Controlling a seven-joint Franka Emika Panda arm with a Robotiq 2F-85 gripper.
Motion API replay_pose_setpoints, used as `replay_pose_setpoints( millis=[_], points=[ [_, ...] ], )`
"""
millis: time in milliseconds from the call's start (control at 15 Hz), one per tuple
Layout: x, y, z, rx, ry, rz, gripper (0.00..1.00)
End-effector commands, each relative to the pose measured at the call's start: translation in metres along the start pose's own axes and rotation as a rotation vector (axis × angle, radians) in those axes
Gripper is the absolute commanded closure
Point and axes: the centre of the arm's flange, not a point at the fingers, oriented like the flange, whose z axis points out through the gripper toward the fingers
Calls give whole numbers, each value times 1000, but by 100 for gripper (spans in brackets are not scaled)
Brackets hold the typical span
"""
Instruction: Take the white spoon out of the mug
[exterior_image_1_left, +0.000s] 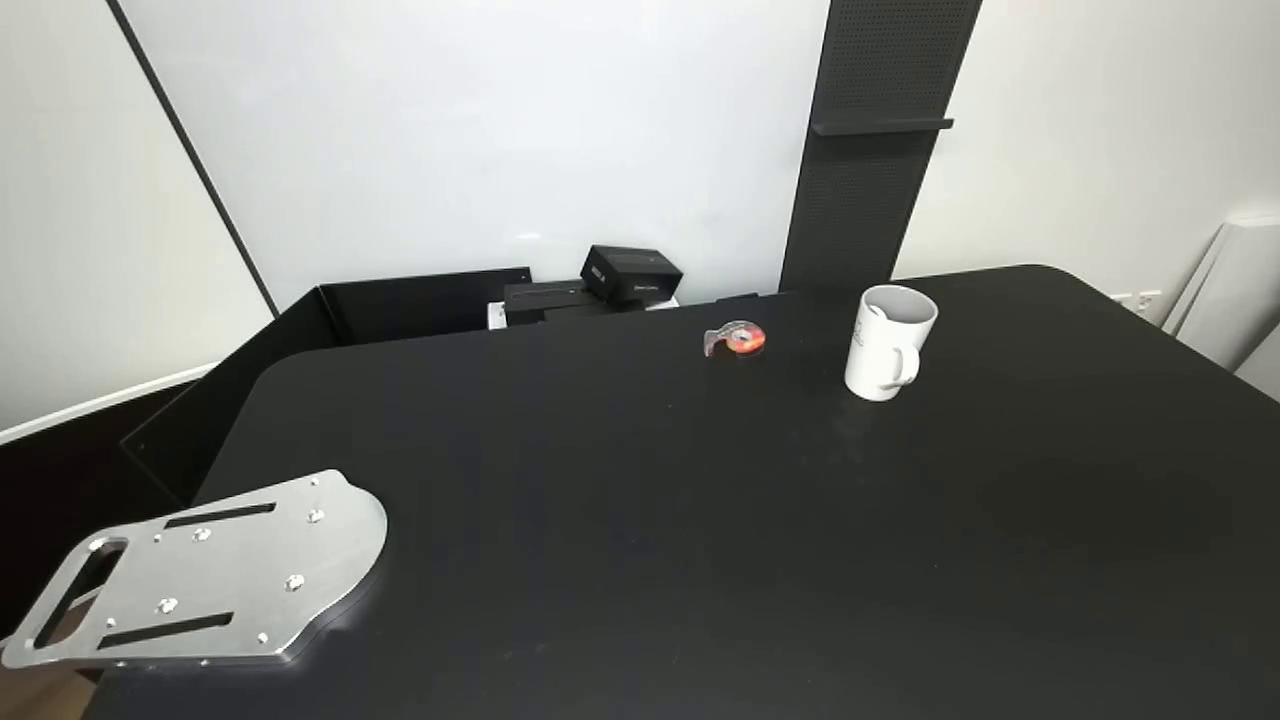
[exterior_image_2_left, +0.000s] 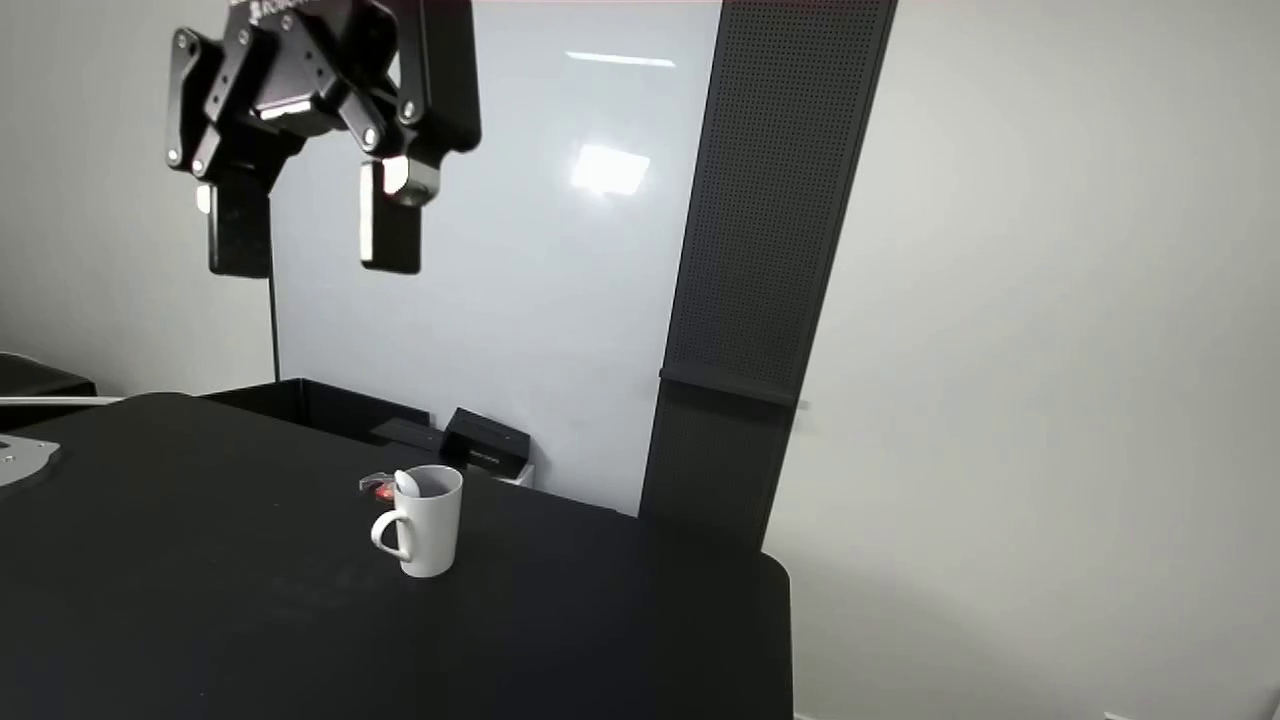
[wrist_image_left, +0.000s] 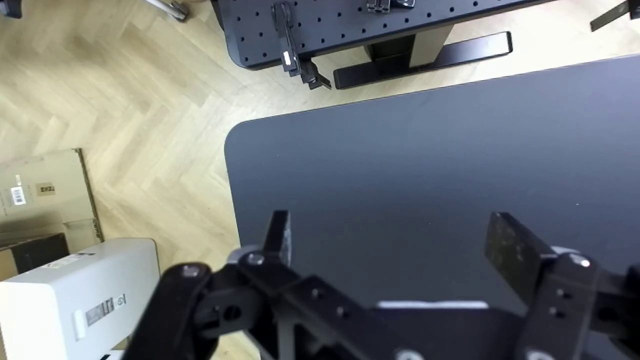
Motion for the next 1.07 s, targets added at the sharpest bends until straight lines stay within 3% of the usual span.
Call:
replay_pose_setpoints(
  millis=[0,467,1000],
  points=[
    [20,-13,6,13,22,12,0],
    [60,-41,23,67,109,-33,0],
    [123,-93,59,-12,179,-49,0]
  ],
)
